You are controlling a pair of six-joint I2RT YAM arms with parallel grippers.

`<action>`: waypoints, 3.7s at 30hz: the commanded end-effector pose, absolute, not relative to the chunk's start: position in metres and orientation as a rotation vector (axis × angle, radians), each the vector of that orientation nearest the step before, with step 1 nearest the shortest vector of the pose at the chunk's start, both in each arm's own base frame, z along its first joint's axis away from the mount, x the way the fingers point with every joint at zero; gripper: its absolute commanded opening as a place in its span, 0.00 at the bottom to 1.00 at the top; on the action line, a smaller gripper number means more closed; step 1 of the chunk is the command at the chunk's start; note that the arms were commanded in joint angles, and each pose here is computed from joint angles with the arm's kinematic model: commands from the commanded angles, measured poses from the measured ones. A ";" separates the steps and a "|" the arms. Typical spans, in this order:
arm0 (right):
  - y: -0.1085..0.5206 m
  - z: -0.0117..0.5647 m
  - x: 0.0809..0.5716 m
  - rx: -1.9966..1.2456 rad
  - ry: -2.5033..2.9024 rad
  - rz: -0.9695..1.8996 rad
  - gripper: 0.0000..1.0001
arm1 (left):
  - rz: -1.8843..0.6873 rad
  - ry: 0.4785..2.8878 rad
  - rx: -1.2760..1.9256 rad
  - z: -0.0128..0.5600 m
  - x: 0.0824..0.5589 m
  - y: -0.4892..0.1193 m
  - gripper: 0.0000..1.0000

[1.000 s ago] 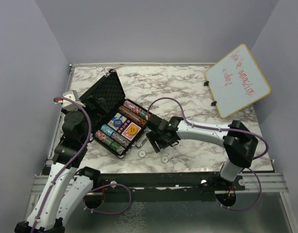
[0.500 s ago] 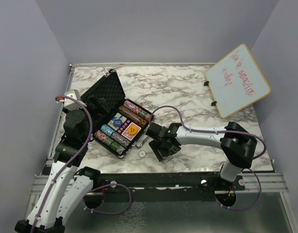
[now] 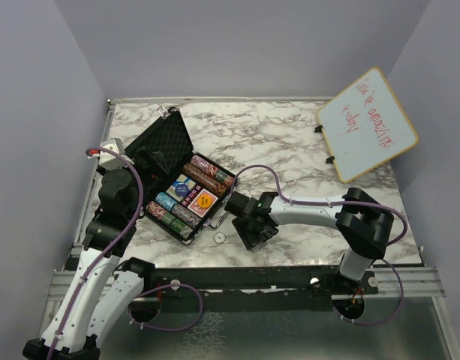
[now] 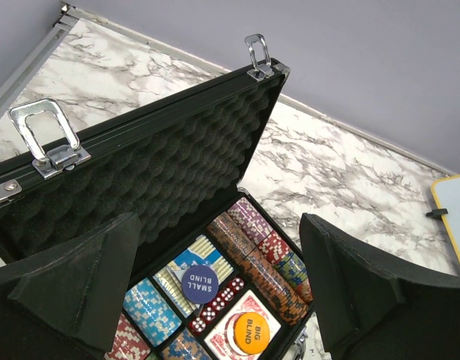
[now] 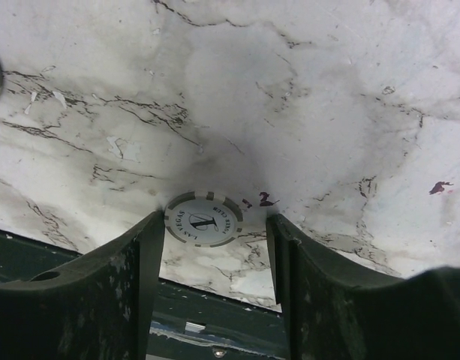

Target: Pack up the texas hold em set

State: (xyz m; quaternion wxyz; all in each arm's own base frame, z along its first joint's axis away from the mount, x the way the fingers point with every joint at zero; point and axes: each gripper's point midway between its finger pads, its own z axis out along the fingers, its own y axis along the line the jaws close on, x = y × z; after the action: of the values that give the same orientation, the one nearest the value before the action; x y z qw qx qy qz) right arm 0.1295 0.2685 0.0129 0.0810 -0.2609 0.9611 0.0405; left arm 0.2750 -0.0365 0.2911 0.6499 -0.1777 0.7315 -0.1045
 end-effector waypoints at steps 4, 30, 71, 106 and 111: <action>0.260 -0.020 0.131 -0.747 2.894 0.011 0.50 | -0.251 1.660 -0.395 0.290 0.276 -0.039 0.95; 0.275 0.031 0.151 -0.636 2.730 0.196 0.48 | -0.756 1.983 -0.081 0.241 0.254 -0.141 0.95; 0.338 0.152 0.241 0.499 2.397 0.951 0.49 | -1.196 2.002 -0.012 0.164 0.209 -0.234 0.77; 0.366 0.164 0.237 0.594 2.412 1.211 0.54 | -1.136 1.959 -0.013 0.180 0.235 -0.240 0.00; 0.351 0.168 0.251 0.514 2.371 1.083 0.71 | -0.975 1.952 -0.023 0.181 0.241 -0.218 0.00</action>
State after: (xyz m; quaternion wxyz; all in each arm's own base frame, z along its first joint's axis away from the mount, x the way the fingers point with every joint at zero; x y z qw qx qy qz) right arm 0.2388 0.3596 0.1630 0.2001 0.2084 0.8613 0.4180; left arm 0.2309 -0.2352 0.1667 0.4130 -0.0108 0.7967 -0.4412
